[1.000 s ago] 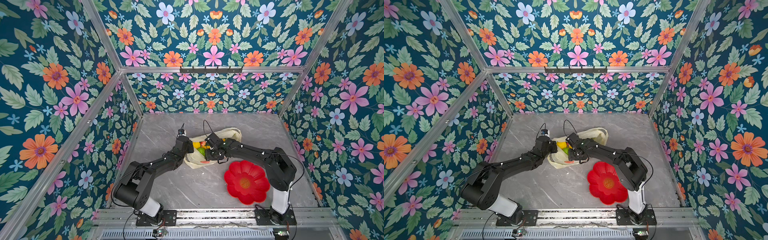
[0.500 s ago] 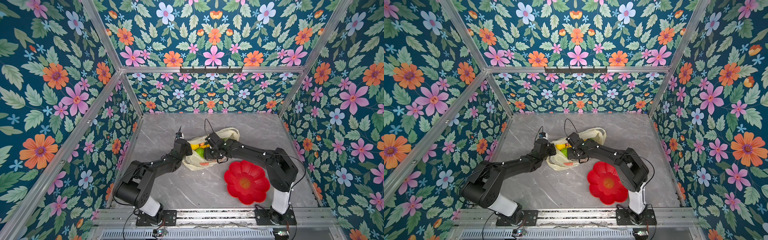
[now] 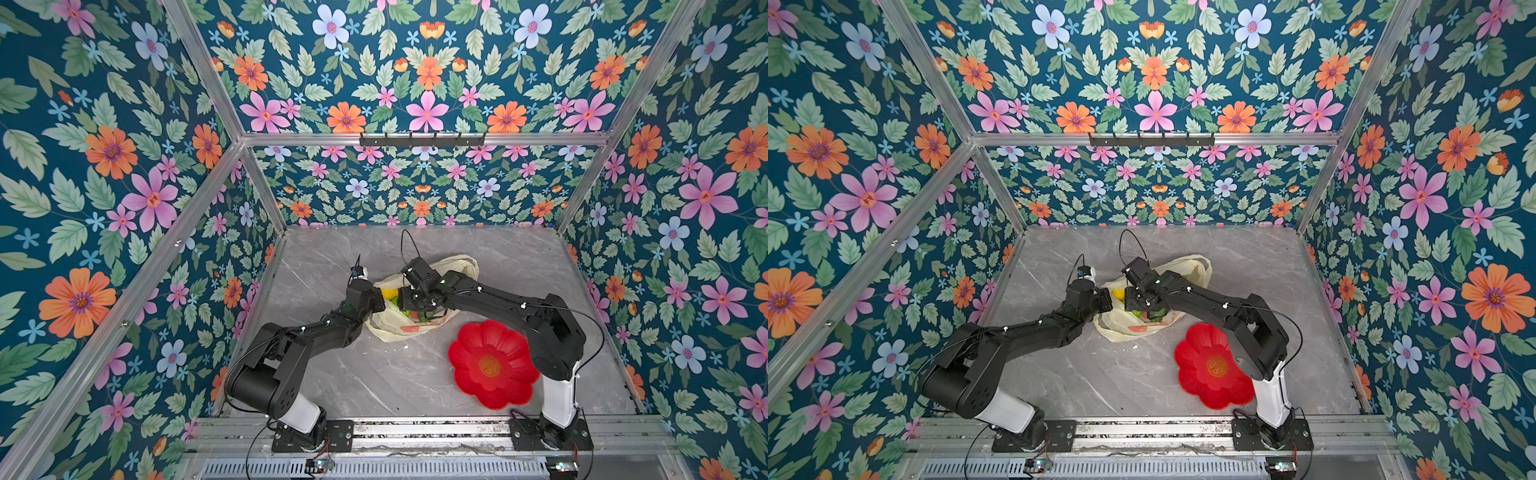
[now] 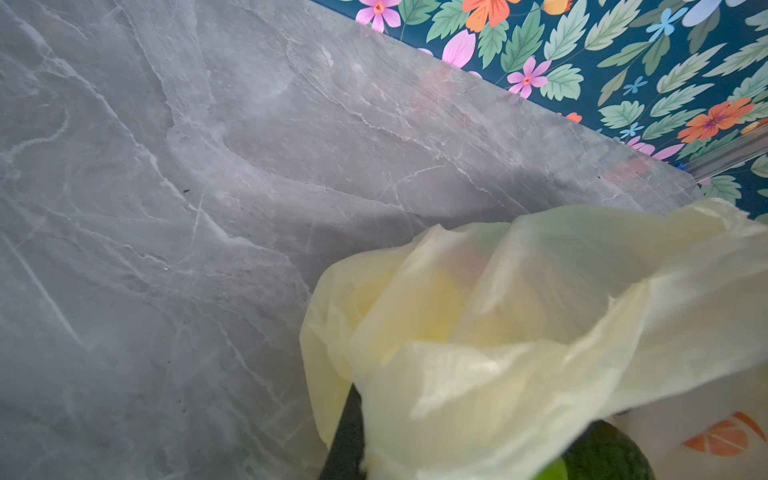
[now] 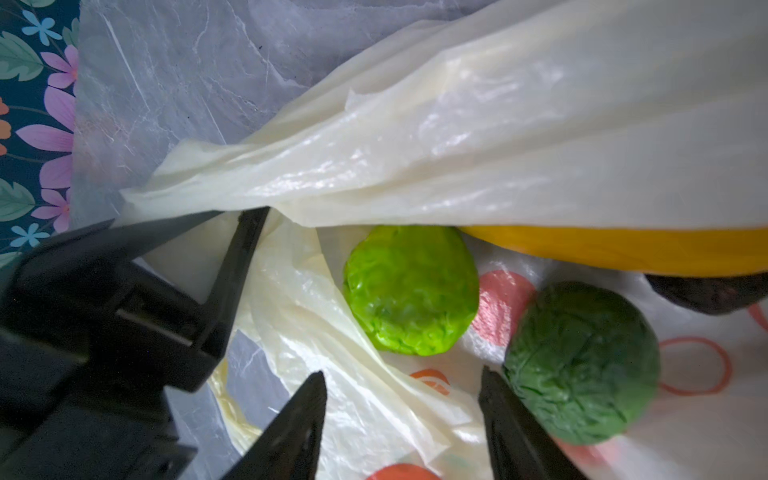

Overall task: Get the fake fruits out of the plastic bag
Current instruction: 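Grasp the light green bumpy fruit inside the bag with the right gripper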

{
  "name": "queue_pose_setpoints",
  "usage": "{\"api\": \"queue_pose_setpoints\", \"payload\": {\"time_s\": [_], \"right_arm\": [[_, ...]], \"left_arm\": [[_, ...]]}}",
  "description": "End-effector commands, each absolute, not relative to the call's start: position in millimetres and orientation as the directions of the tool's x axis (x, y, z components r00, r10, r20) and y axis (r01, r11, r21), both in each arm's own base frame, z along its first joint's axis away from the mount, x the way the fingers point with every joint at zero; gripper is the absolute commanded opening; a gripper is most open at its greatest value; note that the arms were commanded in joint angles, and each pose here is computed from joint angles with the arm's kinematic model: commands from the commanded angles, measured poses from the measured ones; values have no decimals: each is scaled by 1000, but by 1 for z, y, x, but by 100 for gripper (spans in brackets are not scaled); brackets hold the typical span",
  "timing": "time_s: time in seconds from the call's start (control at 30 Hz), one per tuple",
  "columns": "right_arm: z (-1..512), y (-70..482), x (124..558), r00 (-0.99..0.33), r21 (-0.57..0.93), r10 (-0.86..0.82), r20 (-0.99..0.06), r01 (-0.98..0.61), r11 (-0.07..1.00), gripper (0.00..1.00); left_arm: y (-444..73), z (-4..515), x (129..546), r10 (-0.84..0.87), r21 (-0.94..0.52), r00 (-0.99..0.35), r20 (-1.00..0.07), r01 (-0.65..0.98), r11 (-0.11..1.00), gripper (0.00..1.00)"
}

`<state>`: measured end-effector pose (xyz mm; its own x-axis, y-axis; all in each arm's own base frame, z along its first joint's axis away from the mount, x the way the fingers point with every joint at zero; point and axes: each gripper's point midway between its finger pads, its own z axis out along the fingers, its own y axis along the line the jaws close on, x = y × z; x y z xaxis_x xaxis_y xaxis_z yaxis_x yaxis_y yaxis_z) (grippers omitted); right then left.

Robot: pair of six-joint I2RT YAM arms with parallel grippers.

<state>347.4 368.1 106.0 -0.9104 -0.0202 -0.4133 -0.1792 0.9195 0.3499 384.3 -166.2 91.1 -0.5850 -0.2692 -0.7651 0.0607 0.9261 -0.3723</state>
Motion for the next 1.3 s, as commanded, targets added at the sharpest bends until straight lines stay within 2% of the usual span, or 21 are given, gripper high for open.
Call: {"api": "queue_pose_setpoints", "payload": {"time_s": [0.0,0.37,0.73,0.87,1.27], "right_arm": [[99,366,351,-919,323,-6,-395,-145,935,62],[64,372,357,-945,284,2,-327,-96,954,68],[39,375,358,-958,251,-11,-286,-86,964,83],[39,374,362,-955,236,-11,-296,-85,968,83],[57,372,363,-945,238,-26,-326,-109,965,73]], "left_arm": [[-167,98,387,-289,-389,-566,-772,62,919,7],[-169,100,386,-297,-403,-565,-770,70,912,7],[-168,101,385,-304,-410,-560,-771,70,909,7],[-168,101,385,-306,-411,-558,-771,69,909,7],[-168,100,385,-307,-410,-558,-771,67,910,8]]}}
